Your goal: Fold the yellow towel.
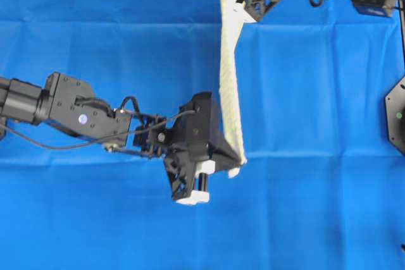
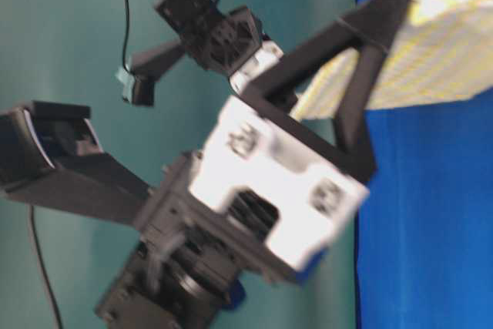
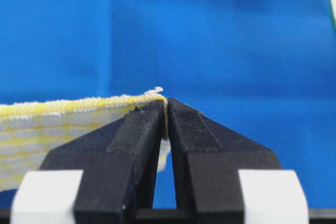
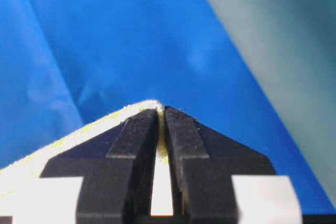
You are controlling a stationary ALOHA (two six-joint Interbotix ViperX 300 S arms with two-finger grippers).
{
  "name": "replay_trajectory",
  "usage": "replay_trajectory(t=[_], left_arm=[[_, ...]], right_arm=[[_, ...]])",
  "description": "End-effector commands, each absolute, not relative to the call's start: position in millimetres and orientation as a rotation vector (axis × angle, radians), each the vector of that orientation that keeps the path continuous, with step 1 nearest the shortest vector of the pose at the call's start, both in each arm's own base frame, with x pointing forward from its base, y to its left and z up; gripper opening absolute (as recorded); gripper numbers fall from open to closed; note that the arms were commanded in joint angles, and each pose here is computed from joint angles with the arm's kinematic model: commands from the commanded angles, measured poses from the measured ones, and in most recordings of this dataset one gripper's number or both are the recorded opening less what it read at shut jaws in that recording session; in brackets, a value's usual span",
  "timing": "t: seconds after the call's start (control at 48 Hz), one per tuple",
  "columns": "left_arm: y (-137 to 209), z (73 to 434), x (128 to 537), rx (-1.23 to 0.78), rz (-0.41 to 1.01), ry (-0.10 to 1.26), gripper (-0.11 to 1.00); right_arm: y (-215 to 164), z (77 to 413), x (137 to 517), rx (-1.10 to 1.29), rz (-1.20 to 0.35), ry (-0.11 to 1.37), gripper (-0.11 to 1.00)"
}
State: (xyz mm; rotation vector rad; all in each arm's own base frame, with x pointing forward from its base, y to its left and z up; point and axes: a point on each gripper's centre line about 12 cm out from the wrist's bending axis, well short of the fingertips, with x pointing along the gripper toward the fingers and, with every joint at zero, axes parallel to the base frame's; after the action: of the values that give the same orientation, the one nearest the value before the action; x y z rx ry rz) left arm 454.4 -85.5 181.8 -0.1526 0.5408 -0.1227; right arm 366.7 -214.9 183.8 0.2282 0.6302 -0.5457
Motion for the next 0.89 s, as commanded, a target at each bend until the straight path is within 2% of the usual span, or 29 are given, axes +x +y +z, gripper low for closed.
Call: replay_trajectory(t=[0.0, 0.375, 0.791, 0.874], left_arm=[[-100.5, 196.6, 447.0, -0.143, -0.162, 0.507, 0.03], [-98.1, 179.9, 419.0, -0.144, -0.161, 0.563, 0.03], [-85.9, 166.0, 409.4, -0.141, -0.135, 0.594, 0.03], [-85.9, 164.8, 409.6, -0.141, -0.135, 0.597, 0.07]], right_arm=[[-219.4, 197.8, 378.5, 0.209, -0.540, 0.589, 0.04], [-214.7, 189.9, 409.2, 0.178, -0.496, 0.602, 0.04], [-215.3, 187.2, 411.2, 0.178, -0.497, 0.614, 0.05], [-214.0, 186.5, 411.9, 0.173, -0.493, 0.617, 0.05]])
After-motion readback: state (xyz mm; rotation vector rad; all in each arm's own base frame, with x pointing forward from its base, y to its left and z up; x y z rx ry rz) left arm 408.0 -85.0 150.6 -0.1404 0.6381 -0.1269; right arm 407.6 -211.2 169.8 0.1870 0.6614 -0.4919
